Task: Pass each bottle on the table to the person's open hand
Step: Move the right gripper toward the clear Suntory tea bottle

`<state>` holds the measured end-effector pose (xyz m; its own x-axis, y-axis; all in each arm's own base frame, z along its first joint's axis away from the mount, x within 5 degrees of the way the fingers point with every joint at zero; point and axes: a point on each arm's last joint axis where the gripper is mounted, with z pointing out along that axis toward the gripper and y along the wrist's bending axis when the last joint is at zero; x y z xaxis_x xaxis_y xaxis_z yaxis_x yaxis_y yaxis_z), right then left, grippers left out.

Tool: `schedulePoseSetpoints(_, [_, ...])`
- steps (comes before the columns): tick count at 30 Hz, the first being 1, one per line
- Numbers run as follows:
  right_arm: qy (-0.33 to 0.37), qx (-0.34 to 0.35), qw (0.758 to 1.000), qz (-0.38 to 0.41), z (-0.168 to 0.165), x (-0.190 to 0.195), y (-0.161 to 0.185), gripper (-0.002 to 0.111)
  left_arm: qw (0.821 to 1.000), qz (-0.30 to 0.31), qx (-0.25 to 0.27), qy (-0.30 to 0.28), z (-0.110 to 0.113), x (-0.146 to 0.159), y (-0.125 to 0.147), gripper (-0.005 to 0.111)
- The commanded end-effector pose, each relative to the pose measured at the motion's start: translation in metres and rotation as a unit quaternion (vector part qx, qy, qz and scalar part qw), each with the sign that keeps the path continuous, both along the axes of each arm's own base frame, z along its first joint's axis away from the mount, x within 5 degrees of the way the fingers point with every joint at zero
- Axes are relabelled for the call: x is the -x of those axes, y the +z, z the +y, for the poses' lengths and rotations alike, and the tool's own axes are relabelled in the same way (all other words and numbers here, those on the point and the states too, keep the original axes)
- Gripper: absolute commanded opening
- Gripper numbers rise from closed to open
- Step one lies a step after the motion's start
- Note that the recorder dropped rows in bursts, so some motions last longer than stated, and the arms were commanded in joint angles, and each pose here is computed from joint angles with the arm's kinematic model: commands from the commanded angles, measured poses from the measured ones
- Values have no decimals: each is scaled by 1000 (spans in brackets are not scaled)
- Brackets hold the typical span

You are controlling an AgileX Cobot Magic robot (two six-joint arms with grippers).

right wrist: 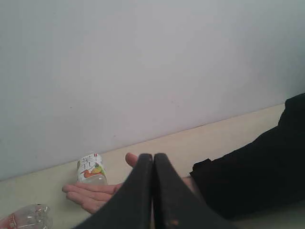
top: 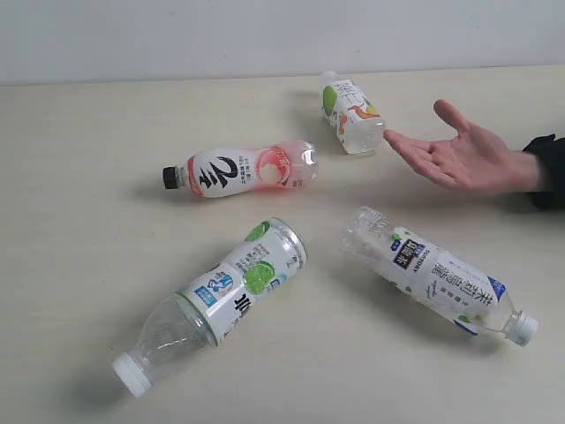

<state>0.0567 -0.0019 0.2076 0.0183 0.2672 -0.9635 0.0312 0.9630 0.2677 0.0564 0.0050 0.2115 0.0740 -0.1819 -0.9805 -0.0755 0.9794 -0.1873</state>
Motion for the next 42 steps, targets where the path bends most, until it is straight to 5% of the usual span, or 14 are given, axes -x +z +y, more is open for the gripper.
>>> schedulePoseSetpoints(1, [-4, -7, 1000, -6, 0, 0, 0, 0, 1000, -5, 3, 1, 0, 0, 0, 1])
schedulePoseSetpoints(15, [-4, -7, 1000, -8, 0, 0, 0, 0, 1000, -5, 3, 1, 0, 0, 0, 1])
schedulePoseSetpoints(28, [-7, -5, 996, -92, -1, 2, 15, 0, 1000, -5, 3, 1, 0, 0, 0, 1])
schedulePoseSetpoints(33, [-13, -50, 982, -183, -4, 7, 31, 0, 1000, -5, 3, 1, 0, 0, 0, 1])
schedulePoseSetpoints(39, [2, -152, 969, -195, -5, 7, 32, 0, 1000, -5, 3, 1, 0, 0, 0, 1])
schedulePoseSetpoints(42, [-2, -147, 968, -204, -6, 8, 36, 0, 1000, -5, 3, 1, 0, 0, 0, 1])
